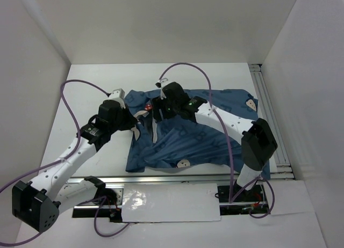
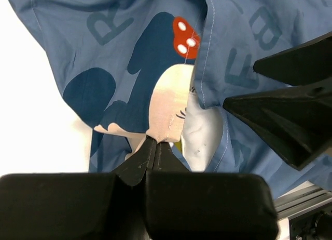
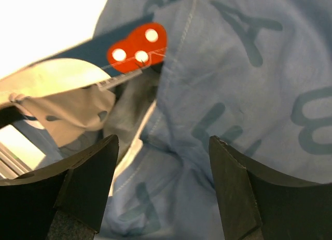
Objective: Put the pillow into the pillowcase
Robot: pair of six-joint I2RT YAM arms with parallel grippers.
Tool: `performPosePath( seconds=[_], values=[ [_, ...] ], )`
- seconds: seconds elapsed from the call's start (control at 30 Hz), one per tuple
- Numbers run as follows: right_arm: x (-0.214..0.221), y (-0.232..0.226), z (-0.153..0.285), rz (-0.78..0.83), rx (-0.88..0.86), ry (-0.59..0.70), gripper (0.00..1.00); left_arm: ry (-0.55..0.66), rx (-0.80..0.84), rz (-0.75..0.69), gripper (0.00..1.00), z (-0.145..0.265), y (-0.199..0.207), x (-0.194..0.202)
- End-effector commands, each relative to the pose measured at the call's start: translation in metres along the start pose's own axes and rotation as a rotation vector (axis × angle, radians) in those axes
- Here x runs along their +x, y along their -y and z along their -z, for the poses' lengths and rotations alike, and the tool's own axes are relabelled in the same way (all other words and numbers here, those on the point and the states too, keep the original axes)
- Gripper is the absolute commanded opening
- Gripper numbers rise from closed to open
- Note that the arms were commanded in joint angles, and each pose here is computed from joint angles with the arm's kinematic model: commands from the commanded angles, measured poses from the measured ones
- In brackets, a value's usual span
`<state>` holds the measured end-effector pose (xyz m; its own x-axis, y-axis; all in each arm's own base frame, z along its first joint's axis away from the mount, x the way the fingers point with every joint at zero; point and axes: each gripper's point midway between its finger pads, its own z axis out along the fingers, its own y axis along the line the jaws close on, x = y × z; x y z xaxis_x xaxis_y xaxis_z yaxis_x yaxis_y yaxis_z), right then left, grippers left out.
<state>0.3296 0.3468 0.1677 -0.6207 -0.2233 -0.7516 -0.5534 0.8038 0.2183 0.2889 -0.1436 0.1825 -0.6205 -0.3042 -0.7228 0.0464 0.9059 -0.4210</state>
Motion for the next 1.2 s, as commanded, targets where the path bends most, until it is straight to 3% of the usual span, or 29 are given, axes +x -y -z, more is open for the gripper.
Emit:
performPosePath(
  seconds=[0.0, 0.2, 0.43, 0.57, 0.63, 0.73, 0.8, 0.83, 0.93, 1.1, 1.17],
  values=[
    [0.011, 0.007, -0.005, 0.016, 0.024, -0.065, 0.77, 0.063, 0.036, 0.017, 0.0, -0.004, 0.013, -0.022],
    [0.062, -0.007, -0.009, 0.045, -0.111, -0.218, 0.77, 0.035, 0.054, 0.006, 0.0, -0.016, 0.02, -0.023],
    [0.086, -0.035, 0.021, 0.091, -0.26, -0.24, 0.75, 0.066, 0.112, -0.015, 0.0, -0.012, 0.034, -0.037],
    [0.103, -0.029, 0.005, 0.068, -0.238, -0.283, 0.73, 0.091, 0.166, -0.039, 0.0, 0.001, 0.043, -0.041],
    [0.11, -0.023, -0.015, 0.037, -0.192, -0.298, 0.69, 0.101, 0.173, -0.039, 0.0, 0.005, 0.042, -0.041],
    [0.104, -0.02, -0.038, 0.005, -0.131, -0.276, 0.5, 0.099, 0.181, -0.049, 0.0, 0.007, 0.042, -0.039],
    [0.094, -0.009, -0.056, -0.006, -0.052, -0.251, 0.13, 0.085, 0.187, -0.05, 0.0, 0.006, 0.042, -0.034],
    [0.089, -0.008, -0.059, -0.012, -0.033, -0.238, 0.0, 0.084, 0.187, -0.05, 0.0, 0.006, 0.042, -0.034],
    [0.042, -0.029, -0.046, 0.0, -0.121, -0.095, 0.0, 0.084, 0.187, -0.05, 0.0, 0.005, 0.041, -0.033],
    [-0.049, -0.102, 0.046, 0.063, -0.51, 0.255, 0.0, 0.049, 0.166, -0.049, 0.0, -0.005, 0.036, -0.023],
    [-0.051, -0.109, 0.06, 0.06, -0.567, 0.302, 0.0, 0.05, 0.167, -0.049, 0.0, -0.008, 0.036, -0.023]
  ],
)
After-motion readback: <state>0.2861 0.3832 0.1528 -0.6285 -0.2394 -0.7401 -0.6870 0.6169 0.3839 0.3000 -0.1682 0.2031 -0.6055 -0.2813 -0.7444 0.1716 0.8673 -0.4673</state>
